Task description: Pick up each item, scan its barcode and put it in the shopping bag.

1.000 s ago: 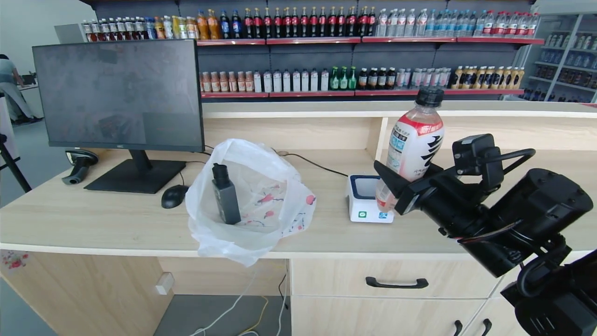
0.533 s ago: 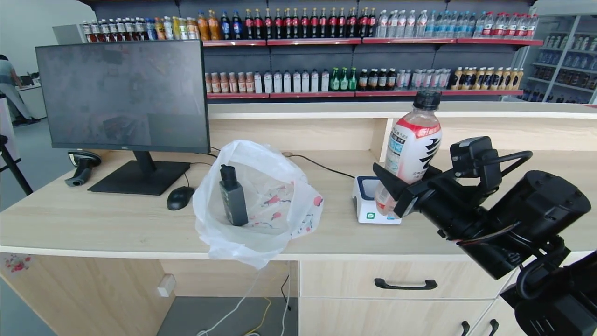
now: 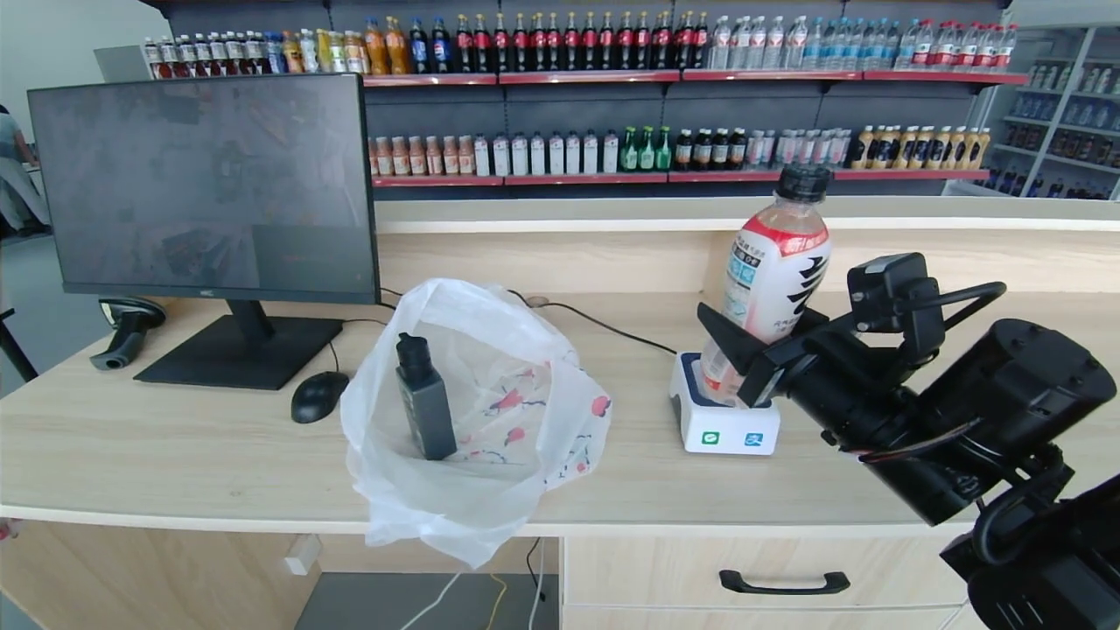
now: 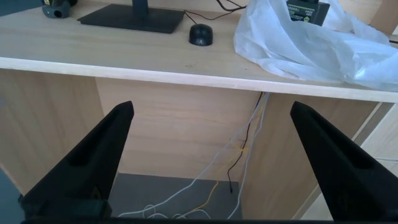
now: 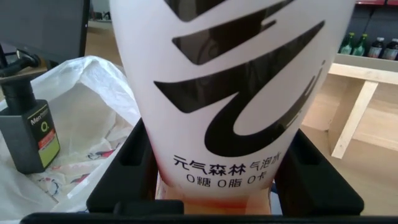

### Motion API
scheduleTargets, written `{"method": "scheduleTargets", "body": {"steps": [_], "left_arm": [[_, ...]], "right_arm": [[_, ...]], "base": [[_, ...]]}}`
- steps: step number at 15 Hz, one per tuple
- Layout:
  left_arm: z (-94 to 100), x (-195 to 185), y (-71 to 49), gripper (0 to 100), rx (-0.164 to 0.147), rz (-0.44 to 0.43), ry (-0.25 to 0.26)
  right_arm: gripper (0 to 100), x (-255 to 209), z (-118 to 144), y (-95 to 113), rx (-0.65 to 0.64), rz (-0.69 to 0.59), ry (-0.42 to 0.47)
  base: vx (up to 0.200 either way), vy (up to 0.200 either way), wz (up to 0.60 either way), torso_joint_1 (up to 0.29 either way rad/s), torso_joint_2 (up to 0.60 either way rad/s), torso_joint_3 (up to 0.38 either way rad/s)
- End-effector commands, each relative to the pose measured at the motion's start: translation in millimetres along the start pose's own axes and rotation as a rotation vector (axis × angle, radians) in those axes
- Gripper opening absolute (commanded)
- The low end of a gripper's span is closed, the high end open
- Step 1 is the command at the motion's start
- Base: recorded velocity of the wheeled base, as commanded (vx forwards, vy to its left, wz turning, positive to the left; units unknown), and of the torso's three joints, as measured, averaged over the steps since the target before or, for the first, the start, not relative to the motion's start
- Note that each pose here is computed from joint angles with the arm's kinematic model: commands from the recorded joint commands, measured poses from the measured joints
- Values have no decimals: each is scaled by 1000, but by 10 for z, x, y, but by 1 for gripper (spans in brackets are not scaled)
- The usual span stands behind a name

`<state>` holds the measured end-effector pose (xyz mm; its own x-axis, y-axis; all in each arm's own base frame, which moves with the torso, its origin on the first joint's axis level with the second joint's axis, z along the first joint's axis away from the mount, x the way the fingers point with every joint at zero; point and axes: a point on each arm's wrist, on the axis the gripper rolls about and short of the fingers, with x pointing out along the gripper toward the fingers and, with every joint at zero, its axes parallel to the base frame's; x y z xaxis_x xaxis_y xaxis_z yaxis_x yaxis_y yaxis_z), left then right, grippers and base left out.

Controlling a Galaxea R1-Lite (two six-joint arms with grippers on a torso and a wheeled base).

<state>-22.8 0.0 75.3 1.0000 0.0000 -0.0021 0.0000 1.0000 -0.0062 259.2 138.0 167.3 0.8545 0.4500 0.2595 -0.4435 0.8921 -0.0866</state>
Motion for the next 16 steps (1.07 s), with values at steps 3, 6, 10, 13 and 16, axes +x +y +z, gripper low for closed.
{"method": "scheduleTargets", "body": {"steps": [3, 6, 10, 13, 16], "left_arm": [[0, 0, 0, 100, 0, 0, -1], [0, 0, 0, 100, 0, 0, -1], [0, 0, 0, 100, 0, 0, -1], [0, 0, 0, 100, 0, 0, -1], [0, 0, 0, 100, 0, 0, -1]], "right_arm": [[0, 15, 65, 80, -27, 28, -26], [0, 41, 90, 41, -177, 120, -61], [0, 146, 177, -115, -469, 163, -152], [0, 235, 155, 5, -681, 224, -216], [0, 431, 67, 28, -833, 232, -263]], "base": [[0, 0, 0, 0, 0, 0], [0, 0, 0, 0, 0, 0], [0, 0, 0, 0, 0, 0], [0, 0, 0, 0, 0, 0], [0, 0, 0, 0, 0, 0]]}}
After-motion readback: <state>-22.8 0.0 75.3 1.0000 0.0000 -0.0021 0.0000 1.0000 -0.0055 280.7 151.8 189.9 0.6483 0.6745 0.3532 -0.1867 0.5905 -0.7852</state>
